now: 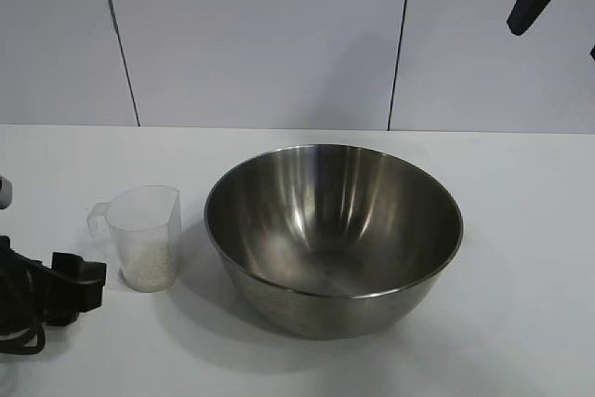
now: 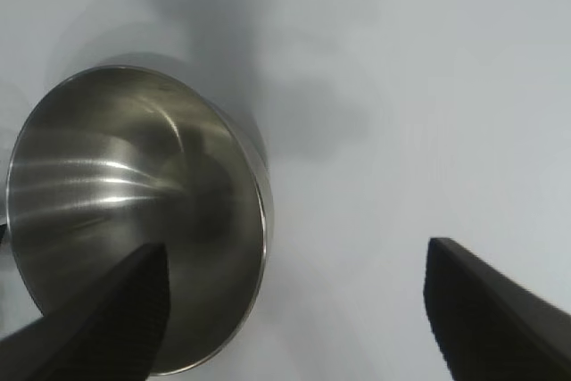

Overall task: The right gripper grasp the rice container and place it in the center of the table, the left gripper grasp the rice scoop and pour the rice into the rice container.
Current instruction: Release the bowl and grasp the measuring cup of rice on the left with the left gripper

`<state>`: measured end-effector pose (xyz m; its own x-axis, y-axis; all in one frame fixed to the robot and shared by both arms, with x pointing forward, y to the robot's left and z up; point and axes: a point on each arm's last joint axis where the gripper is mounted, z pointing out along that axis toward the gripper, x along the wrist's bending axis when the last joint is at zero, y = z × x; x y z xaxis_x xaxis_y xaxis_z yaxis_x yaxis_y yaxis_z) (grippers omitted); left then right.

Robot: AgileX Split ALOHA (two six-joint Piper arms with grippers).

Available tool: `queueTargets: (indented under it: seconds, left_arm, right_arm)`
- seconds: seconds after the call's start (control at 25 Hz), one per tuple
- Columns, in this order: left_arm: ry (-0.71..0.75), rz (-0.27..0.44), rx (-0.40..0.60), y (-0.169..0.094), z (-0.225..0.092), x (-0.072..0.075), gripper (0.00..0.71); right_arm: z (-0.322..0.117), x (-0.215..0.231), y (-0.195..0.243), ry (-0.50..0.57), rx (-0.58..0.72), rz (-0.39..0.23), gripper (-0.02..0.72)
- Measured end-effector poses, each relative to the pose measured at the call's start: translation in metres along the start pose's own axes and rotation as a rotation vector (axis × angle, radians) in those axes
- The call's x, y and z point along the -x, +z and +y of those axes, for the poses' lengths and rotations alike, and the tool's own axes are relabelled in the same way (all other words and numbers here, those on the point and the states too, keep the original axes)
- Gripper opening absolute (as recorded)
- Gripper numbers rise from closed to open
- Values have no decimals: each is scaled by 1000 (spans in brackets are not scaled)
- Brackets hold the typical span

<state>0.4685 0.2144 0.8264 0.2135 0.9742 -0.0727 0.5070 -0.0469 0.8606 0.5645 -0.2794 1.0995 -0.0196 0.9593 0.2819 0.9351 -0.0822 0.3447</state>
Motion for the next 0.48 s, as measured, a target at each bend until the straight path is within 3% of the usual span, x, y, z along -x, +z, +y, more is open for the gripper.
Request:
queueTargets:
  seconds: [0.48]
  left_arm:
    - [-32, 15, 44, 9, 9, 1, 498]
  right_arm:
    - [0, 0, 0, -5, 3, 0, 546]
